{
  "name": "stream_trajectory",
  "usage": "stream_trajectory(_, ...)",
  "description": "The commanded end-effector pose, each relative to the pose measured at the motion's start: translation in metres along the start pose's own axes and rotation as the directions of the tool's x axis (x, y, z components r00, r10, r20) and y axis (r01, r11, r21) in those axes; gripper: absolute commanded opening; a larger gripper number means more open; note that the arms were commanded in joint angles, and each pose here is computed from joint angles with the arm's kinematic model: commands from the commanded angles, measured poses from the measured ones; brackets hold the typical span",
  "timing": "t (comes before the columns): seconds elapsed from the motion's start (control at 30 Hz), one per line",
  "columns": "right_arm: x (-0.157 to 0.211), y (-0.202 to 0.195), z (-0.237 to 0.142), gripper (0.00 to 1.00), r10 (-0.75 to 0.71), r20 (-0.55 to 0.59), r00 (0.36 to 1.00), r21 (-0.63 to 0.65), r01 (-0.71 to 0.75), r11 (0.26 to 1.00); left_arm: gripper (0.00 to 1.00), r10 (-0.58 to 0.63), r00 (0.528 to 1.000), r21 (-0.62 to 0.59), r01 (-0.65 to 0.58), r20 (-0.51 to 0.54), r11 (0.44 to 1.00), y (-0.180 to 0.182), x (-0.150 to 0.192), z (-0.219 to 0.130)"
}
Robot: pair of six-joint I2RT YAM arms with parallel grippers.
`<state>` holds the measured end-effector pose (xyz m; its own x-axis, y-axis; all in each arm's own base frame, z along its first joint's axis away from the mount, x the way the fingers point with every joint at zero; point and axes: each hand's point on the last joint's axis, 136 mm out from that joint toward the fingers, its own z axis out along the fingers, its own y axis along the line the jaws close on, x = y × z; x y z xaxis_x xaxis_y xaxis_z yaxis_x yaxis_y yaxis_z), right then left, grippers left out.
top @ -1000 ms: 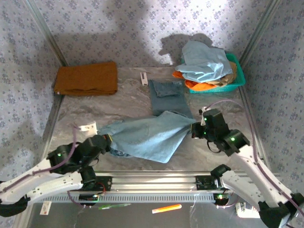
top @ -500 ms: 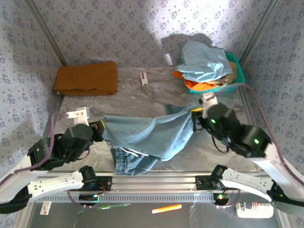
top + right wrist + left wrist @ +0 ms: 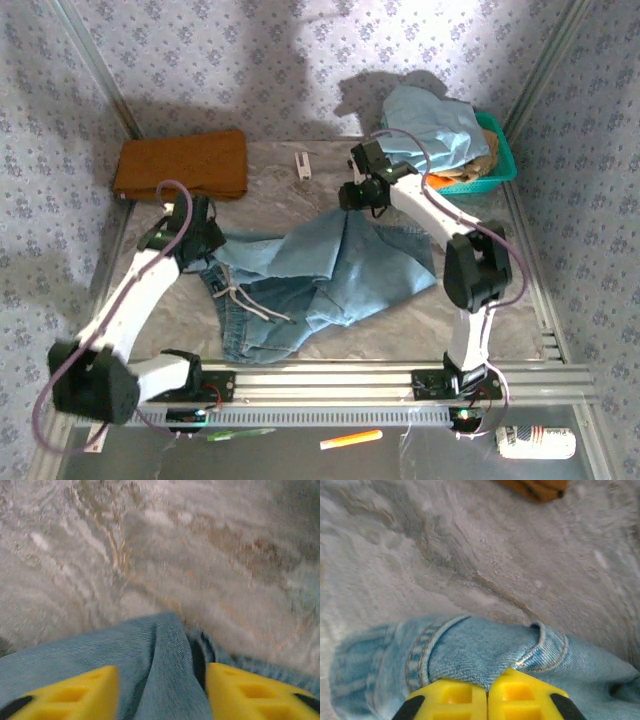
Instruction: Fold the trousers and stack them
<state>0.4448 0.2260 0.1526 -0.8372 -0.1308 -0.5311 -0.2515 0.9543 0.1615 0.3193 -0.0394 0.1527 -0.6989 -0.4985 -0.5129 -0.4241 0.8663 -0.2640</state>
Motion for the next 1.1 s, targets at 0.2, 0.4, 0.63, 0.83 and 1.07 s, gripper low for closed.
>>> stream_trajectory(0.2, 0.034, -0.003, -0.102, 0.9, -0.001, 0.109, 0.994, 0.118, -0.012, 0.993, 1.0, -0.049, 0.998, 0.111, 0.045, 0.034, 0.993, -0.018, -0.035, -0.014)
stream_trajectory(0.4, 0.177, 0.015, -0.093, 0.73, -0.085, -0.04, 0.996, 0.11, 0.088, 0.99, 0.99, 0.046, 0.997, 0.13, -0.037, -0.064, 0.991, -0.002, 0.055, -0.03)
stream_trajectory(0.63, 0.266, 0.043, -0.067, 0.54, -0.216, -0.192, 0.957, 0.043, 0.228, 0.973, 0.96, 0.107, 0.971, 0.042, -0.1, -0.213, 0.994, 0.042, 0.154, -0.013)
stream_trajectory(0.83, 0.278, 0.046, -0.043, 0.61, -0.256, -0.254, 0.933, 0.065, 0.281, 0.958, 0.85, 0.071, 0.963, 0.052, -0.06, -0.26, 0.997, 0.049, 0.182, 0.013)
stream_trajectory(1.07, 0.267, 0.034, -0.044, 0.23, -0.27, -0.25, 0.93, 0.154, 0.314, 0.937, 0.21, 0.06, 0.974, 0.069, -0.046, -0.217, 0.997, 0.05, 0.181, 0.023)
